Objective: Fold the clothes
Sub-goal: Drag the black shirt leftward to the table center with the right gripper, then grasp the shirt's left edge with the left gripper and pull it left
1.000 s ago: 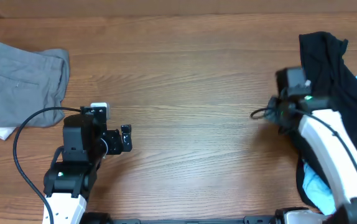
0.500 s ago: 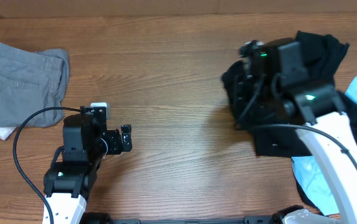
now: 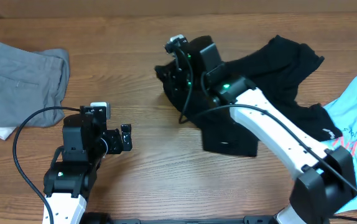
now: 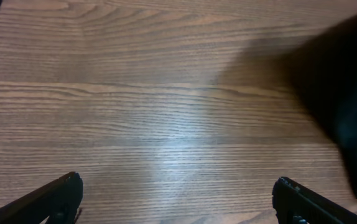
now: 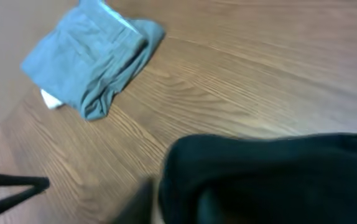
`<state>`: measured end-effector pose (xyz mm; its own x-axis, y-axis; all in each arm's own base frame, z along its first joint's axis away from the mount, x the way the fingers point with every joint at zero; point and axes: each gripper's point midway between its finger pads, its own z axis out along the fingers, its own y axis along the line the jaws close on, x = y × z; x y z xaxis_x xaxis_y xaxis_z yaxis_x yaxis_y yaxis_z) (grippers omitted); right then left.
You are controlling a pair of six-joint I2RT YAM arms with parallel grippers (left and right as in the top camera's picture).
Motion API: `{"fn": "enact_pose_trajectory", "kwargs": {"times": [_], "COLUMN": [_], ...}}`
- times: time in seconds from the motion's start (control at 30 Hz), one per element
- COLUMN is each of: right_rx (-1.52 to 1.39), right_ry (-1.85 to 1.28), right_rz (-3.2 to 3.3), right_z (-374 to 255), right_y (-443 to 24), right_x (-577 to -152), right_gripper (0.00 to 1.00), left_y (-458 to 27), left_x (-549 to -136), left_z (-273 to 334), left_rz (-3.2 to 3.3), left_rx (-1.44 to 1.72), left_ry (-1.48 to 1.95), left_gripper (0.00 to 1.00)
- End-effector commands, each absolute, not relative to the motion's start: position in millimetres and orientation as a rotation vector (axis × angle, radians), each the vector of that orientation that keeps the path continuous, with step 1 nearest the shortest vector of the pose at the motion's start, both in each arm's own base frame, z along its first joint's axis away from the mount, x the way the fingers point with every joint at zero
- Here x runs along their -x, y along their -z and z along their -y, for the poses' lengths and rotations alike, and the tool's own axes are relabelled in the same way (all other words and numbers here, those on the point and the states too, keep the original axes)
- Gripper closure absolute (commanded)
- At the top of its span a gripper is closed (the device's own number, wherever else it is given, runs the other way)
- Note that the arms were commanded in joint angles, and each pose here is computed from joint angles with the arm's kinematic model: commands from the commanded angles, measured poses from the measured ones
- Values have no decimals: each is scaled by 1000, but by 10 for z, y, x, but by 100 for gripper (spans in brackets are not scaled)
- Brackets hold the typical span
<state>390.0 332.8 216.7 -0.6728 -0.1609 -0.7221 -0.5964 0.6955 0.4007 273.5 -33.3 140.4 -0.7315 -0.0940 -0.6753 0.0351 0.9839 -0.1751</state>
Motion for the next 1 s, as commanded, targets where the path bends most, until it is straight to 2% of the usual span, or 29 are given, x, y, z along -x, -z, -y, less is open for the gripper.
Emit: {"fn": "enact_pose_trajectory", "kwargs": {"times": [0.0,0.03,0.07,0.17,0.3,0.53,0.77,0.87,0.97], "right_rx": [571,547,525,410,76,-260,-473,-498,-500], "right_ry": [-794,-757,-725,-612,-469,-345,-260,-252,-251], "right_rz": [-2210,-2228,-2245,-2309,-2380,-2478,-2595,-2601,-2608], "right_z": [-3354,-3280,-3193,-2779,-1924,-727,-148,-87,-86], "right_y": [-2166,-2137,-2122,-2127,-2274,-2409,-2232,-2219,-2210], "right_x": [-3967,-4001,-4029,-4121,-4221,-3906,-3597,-3575,-3560], "right_gripper": [23,5,0,0,0,0,0,0,0], "left_y": [-1502,-1502,-1502,-1538,-1637,-1503,-935,-714,-511], "left_x": [-2775,-2775,-2775,-2809,-2898,-3049,-3135,-3174,-3241], "left_z": [350,350,350,356,418,730,1528,1785,1962], "left_rz": [-2359,-2359,-2359,-2339,-2287,-2321,-2486,-2518,-2536], "left_rx": [46,46,46,46,107,131,127,116,200], "left_ry": [244,244,244,248,326,523,772,818,876], "left_gripper": [0,0,0,0,0,0,0,0,5]}}
